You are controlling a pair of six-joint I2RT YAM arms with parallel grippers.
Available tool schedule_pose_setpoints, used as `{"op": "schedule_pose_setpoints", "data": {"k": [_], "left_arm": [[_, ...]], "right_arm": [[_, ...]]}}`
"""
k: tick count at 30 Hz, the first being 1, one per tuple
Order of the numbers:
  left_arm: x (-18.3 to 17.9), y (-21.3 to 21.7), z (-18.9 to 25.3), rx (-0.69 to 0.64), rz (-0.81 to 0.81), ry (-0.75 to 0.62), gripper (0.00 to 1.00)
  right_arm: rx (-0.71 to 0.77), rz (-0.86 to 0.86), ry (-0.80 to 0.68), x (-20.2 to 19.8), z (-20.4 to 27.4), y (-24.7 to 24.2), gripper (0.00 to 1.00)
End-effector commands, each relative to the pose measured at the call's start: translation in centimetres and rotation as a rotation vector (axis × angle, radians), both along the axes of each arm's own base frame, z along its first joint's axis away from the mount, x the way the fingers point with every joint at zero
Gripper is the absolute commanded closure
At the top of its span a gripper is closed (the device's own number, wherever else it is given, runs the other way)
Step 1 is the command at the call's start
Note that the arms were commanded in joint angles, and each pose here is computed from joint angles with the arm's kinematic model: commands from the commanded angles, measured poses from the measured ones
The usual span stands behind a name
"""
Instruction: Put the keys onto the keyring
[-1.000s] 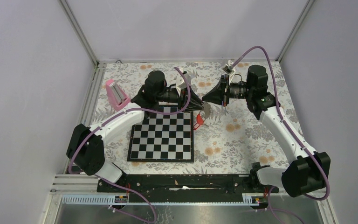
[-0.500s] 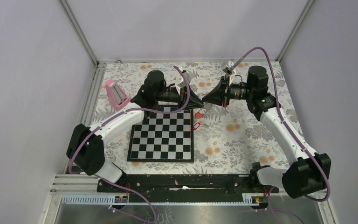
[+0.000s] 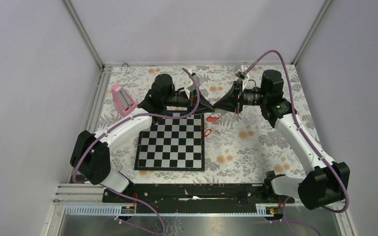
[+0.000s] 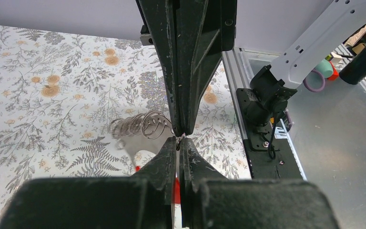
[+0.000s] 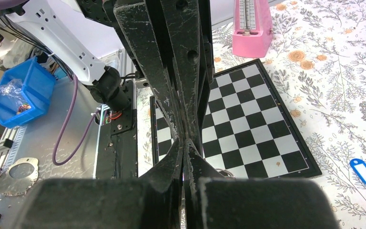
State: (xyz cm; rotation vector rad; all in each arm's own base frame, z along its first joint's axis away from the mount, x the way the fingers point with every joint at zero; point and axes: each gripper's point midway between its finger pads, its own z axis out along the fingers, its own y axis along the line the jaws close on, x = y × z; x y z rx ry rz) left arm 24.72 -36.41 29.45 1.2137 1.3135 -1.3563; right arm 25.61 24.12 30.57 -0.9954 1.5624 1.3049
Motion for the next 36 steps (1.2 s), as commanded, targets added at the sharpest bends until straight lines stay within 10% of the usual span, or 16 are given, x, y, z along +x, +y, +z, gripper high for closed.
{"op": "schedule_pose_setpoints", "data": {"k": [1, 17, 36], "left_arm": [[-0.6, -0.1, 2.1, -0.065, -0.039, -0.073, 1.0], [-0.6, 0.7, 1.4, -0.027, 0.022, -0.06, 1.0], [-0.8, 1.0, 0.7, -0.009, 0.036, -0.049, 1.0]], "right_arm": [[0.003, 0.001, -0.041, -0.4, 0.5, 0.0, 1.0], [-0.014, -0.046, -0.049, 0.6, 0.7, -0.2, 0.92], [-0.131, -0.074, -0.159, -0.5, 0.9, -1.7, 0.42]]}}
